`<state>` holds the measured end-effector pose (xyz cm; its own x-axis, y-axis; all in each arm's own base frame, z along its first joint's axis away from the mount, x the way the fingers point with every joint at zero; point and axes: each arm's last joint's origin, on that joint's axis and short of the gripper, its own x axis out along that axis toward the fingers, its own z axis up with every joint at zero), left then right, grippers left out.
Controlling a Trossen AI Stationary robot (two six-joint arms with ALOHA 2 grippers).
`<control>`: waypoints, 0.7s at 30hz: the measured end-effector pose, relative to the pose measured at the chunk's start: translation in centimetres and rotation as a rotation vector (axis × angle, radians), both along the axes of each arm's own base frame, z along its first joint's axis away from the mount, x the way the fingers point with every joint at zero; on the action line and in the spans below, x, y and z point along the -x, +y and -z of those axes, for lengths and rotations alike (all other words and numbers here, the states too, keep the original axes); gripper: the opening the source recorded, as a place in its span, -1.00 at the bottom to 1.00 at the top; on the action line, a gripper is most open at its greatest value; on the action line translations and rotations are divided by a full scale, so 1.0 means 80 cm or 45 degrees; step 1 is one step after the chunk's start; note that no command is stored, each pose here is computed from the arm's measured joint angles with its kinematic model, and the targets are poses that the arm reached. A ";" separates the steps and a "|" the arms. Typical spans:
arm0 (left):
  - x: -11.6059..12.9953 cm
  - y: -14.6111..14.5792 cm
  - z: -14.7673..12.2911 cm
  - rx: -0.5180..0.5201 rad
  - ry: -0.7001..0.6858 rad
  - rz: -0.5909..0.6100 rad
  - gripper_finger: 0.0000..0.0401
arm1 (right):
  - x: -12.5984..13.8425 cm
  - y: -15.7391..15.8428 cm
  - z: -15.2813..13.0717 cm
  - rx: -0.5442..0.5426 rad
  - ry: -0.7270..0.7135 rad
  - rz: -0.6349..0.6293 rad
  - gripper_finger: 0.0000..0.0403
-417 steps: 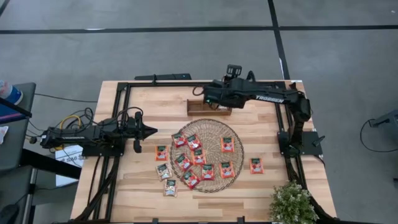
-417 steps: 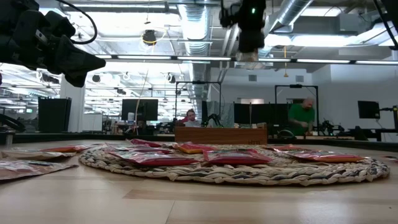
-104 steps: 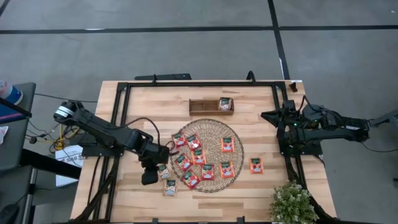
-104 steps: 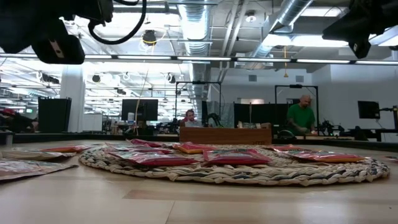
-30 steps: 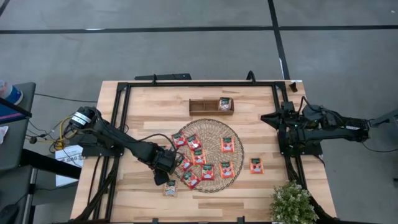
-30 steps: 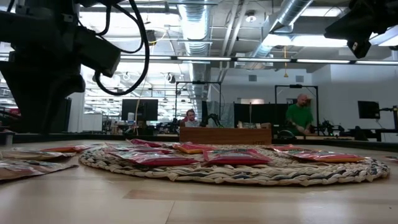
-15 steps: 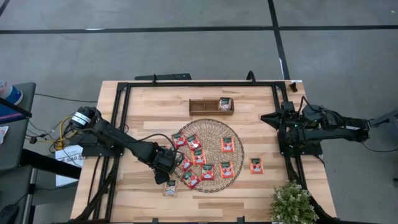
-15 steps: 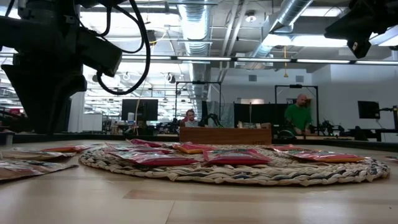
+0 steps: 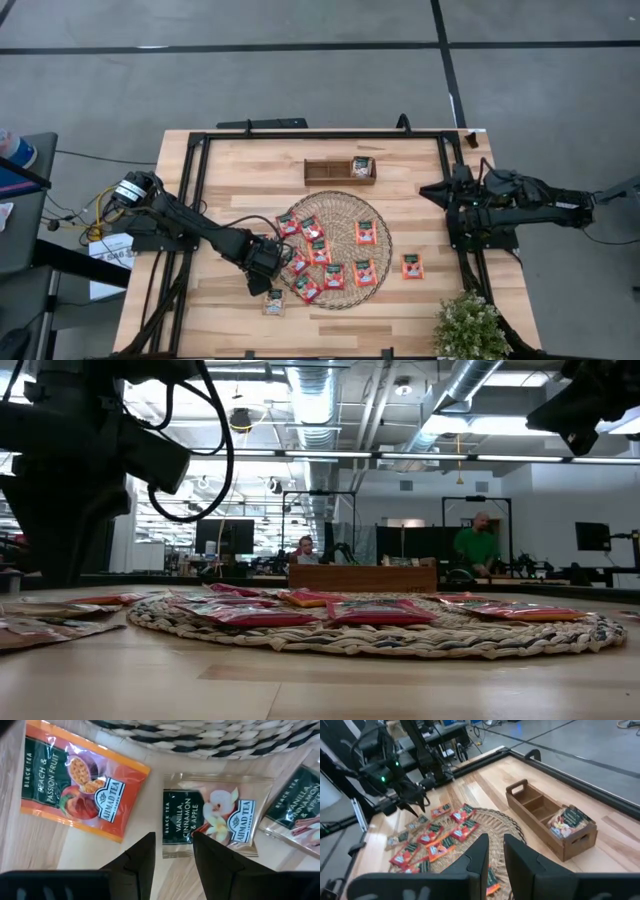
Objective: Pick & Place Tea
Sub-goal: Put the top brown tea bag into the right slot of the wooden organizer
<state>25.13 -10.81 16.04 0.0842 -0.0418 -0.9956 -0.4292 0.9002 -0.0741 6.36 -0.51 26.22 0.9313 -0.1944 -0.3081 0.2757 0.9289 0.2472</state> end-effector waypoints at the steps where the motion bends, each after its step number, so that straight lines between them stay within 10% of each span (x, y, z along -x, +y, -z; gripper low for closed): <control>1: -0.001 0.000 0.000 0.004 -0.007 0.000 -0.38 | 0.000 0.000 0.000 0.013 0.005 -0.004 -0.74; 21: -0.004 -0.003 -0.001 0.069 -0.024 0.005 -0.38 | -0.014 0.000 -0.001 -0.044 -0.228 0.004 -0.74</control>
